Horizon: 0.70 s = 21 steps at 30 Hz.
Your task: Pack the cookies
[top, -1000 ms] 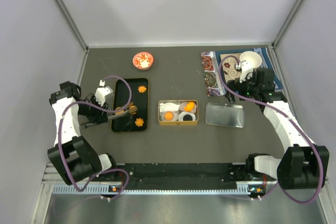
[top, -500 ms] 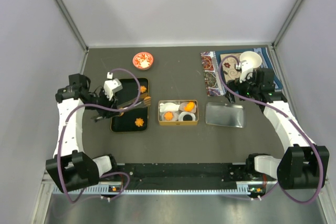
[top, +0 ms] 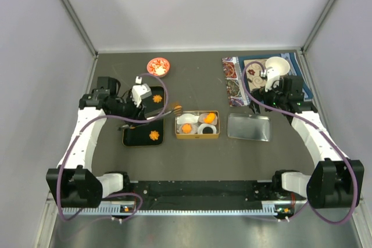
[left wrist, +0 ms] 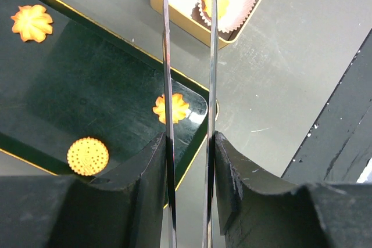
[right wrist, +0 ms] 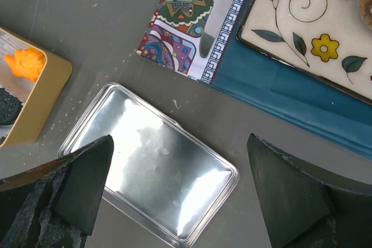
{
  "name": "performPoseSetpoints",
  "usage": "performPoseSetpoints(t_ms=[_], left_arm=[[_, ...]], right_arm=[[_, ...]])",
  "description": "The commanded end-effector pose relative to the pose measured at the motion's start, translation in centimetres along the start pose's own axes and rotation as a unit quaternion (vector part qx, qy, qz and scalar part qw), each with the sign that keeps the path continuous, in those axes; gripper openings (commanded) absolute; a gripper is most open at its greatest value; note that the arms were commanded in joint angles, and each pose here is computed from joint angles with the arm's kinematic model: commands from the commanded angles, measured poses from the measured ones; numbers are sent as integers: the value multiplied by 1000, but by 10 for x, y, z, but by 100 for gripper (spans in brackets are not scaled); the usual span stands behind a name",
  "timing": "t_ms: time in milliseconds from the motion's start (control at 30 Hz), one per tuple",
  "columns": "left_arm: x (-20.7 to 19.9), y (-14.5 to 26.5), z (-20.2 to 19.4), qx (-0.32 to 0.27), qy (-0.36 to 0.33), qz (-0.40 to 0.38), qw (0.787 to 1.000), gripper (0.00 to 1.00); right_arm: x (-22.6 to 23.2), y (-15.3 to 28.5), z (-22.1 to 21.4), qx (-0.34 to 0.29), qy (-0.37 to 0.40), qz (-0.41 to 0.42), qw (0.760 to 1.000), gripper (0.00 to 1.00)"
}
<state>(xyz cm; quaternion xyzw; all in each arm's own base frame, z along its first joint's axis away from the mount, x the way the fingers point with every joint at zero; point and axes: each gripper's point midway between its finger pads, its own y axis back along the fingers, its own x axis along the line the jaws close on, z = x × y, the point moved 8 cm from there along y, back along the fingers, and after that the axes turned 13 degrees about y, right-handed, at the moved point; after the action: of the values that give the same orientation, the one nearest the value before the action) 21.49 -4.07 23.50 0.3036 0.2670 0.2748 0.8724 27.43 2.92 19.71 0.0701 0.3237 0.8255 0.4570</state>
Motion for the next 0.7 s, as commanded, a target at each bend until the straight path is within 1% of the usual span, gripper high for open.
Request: performPoseSetpoints(t_ms=[0, 433, 667], left_arm=[[5, -13, 11, -14, -2, 2, 1000, 0], [11, -53, 8, 20, 2, -2, 1000, 0], [12, -64, 7, 28, -3, 5, 1000, 0]], right_arm=[[-12, 5, 20, -29, 19, -14, 999, 99], [-12, 6, 20, -28, 20, -16, 999, 99], [-13, 5, 19, -27, 20, -16, 999, 99]])
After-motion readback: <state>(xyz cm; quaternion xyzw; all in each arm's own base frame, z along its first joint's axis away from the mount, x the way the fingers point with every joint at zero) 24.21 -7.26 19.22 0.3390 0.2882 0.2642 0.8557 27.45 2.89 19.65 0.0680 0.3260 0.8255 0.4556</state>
